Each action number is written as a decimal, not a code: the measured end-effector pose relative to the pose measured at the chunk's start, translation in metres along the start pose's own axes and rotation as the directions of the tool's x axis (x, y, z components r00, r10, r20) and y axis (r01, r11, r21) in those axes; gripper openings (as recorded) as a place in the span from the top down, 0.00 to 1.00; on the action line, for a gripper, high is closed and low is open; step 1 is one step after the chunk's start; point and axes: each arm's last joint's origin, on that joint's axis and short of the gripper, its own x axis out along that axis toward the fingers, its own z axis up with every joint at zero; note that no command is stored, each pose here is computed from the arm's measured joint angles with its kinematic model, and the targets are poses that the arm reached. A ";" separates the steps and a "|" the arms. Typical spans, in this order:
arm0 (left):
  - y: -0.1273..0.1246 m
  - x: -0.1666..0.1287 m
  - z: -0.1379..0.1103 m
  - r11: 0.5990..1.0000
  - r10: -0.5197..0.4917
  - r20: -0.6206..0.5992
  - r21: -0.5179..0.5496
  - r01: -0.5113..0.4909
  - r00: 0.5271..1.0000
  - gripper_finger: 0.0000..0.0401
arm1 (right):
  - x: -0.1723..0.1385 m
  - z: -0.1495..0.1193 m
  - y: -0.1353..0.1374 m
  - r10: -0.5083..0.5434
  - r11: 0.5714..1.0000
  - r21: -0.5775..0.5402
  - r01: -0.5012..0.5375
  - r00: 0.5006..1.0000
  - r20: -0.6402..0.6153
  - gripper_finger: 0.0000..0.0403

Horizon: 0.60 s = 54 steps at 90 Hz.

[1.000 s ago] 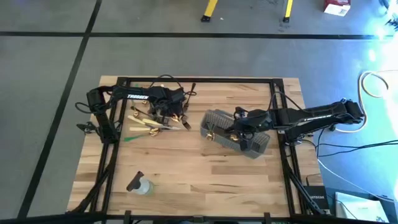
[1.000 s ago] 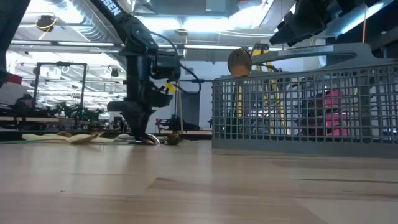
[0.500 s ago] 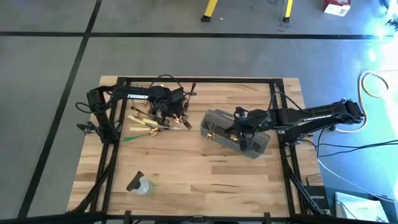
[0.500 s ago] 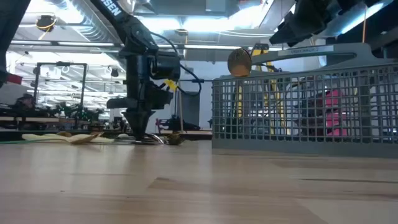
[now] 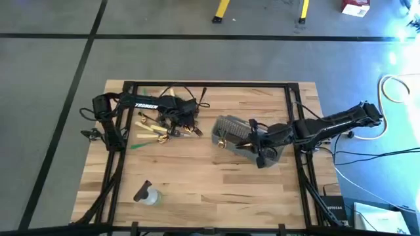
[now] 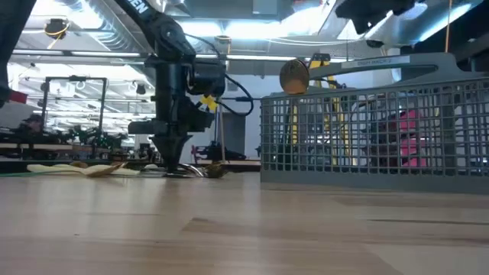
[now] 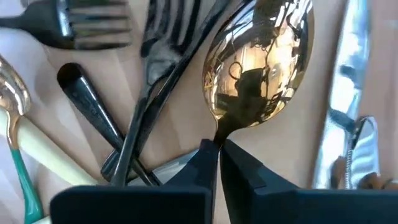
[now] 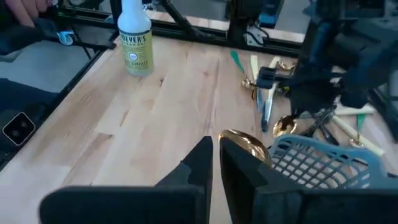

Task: Sort silverware
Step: Put the gold spoon into the cutlery rack

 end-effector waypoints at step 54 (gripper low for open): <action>-0.007 -0.066 0.013 0.981 0.008 0.155 -0.193 0.023 0.988 1.00 | 0.017 0.013 0.000 -0.048 0.963 -0.255 0.084 0.989 0.142 0.96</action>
